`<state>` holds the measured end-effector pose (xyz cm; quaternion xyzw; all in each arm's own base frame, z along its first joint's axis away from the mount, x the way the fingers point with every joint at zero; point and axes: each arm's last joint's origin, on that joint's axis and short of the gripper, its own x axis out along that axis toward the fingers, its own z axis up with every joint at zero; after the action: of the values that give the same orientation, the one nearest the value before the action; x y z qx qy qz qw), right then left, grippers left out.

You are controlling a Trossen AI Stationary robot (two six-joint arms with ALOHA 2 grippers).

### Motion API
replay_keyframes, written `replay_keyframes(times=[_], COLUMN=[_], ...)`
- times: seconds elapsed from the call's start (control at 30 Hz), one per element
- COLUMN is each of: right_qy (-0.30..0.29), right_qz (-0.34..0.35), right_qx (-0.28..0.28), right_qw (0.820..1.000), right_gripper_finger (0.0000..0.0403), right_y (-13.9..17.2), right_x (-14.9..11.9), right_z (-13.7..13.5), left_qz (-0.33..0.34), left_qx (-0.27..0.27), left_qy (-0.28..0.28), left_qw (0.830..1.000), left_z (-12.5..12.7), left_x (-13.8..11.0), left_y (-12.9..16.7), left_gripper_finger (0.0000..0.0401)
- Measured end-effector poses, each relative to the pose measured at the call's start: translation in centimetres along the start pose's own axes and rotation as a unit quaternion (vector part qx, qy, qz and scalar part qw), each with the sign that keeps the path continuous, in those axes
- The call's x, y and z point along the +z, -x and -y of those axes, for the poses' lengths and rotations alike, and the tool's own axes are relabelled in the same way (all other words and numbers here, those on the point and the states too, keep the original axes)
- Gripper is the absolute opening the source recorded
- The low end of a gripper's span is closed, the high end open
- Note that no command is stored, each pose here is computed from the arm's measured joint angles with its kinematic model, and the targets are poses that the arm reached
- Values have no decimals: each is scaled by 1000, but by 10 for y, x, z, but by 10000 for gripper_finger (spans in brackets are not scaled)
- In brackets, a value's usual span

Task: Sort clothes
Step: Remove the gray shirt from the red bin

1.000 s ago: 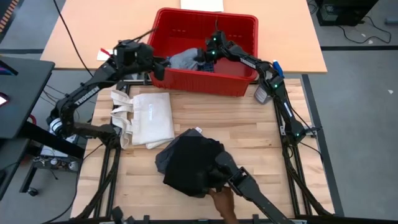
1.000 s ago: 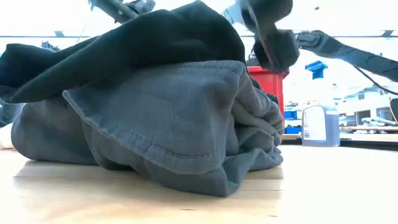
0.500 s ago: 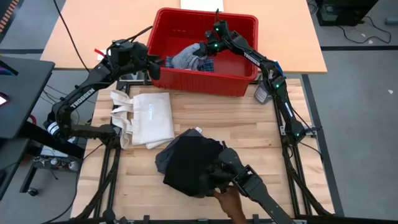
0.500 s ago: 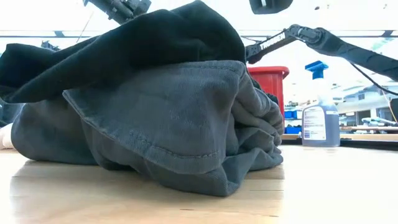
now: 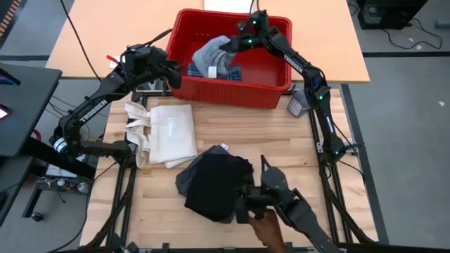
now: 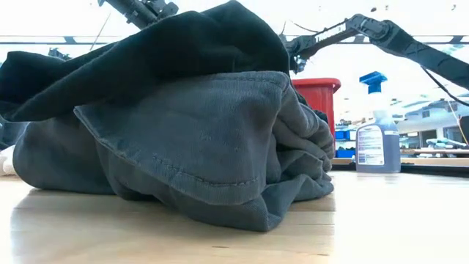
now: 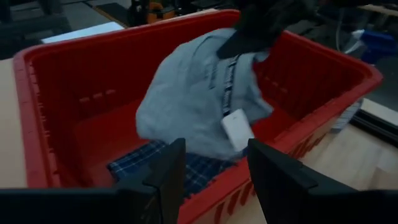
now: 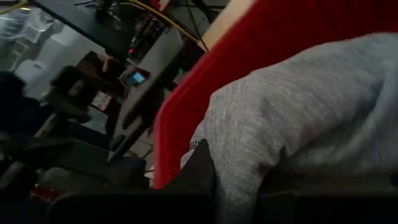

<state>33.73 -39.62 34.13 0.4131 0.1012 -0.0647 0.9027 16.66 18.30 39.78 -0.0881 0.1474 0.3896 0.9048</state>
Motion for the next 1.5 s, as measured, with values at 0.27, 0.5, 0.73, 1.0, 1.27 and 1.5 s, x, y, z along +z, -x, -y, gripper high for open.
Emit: replay_keyframes(times=[0.27, 0.5, 0.73, 1.0, 1.27, 1.5], right_qy=[71, 102, 43, 63, 55, 11], right_qz=[-38, -145, -285, -373, -429, -448], right_qx=[136, 275, 346, 330, 297, 245], right_qw=[987, 945, 893, 865, 851, 860], right_gripper_finger=[25, 25, 25, 25, 25, 25], right_y=[35, 43, -1, -37, -78, -115], right_x=[11, -11, -80, -157, -229, -290], right_z=[-73, -137, -178, -236, -271, -251], left_qz=[0, 2, -5, 12, -9, -31], left_qx=[37, 43, -11, -20, -23, -50], left_qy=[10, 12, 13, 10, 12, 5], left_qw=[999, 999, 1000, 1000, 1000, 998], left_z=[-14, -18, -14, -11, -10, -6], left_x=[0, 1, -1, 1, -4, -8], left_y=[13, 32, 38, 57, 65, 65], left_gripper_finger=[176, 176, 176, 176, 176, 176])
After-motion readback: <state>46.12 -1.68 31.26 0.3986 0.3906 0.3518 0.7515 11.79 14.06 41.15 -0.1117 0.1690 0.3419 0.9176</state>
